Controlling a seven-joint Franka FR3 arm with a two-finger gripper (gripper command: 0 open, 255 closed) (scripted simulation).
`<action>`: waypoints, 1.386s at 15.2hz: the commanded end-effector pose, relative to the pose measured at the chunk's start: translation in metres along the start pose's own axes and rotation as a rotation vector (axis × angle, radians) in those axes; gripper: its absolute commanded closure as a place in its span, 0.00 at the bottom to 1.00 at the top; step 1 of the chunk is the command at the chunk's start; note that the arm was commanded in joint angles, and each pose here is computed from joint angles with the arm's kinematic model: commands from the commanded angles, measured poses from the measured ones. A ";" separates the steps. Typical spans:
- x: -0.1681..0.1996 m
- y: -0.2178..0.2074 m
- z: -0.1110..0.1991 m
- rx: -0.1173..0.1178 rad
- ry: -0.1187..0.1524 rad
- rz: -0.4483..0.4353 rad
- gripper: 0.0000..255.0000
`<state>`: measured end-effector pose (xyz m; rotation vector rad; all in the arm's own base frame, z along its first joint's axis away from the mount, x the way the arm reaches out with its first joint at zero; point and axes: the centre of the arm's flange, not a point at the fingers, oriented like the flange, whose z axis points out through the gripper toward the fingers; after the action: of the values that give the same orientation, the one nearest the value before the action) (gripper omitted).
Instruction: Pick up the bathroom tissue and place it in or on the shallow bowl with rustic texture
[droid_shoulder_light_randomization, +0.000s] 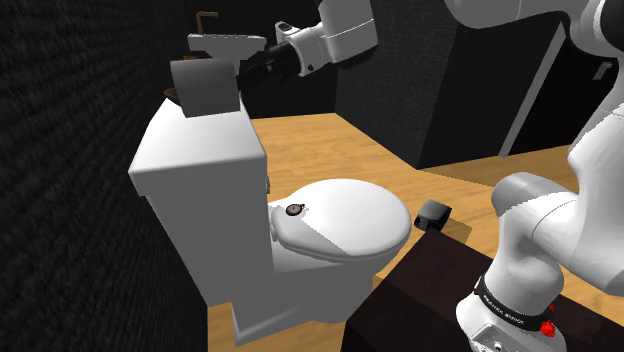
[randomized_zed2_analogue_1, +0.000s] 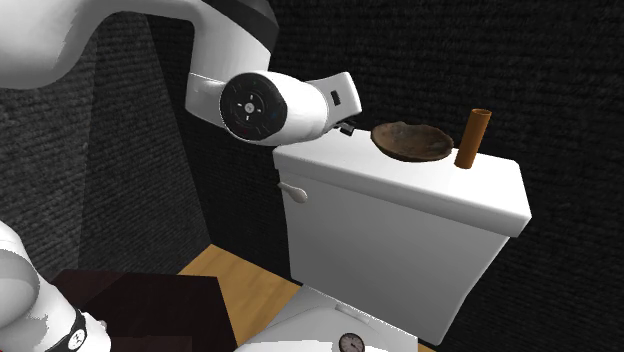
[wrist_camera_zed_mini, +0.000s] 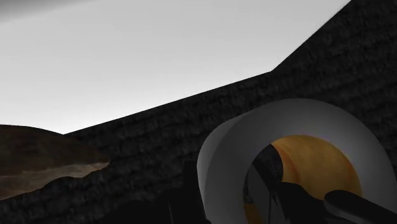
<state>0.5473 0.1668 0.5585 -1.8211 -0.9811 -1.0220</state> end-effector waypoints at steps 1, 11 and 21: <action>0.010 -0.003 -0.004 0.000 0.001 0.000 1.00; 0.057 -0.018 -0.022 0.000 0.001 0.000 1.00; 0.087 0.084 -0.021 0.000 0.001 0.000 1.00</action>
<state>0.6343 0.1408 0.6218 -1.8241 -0.9779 -1.0246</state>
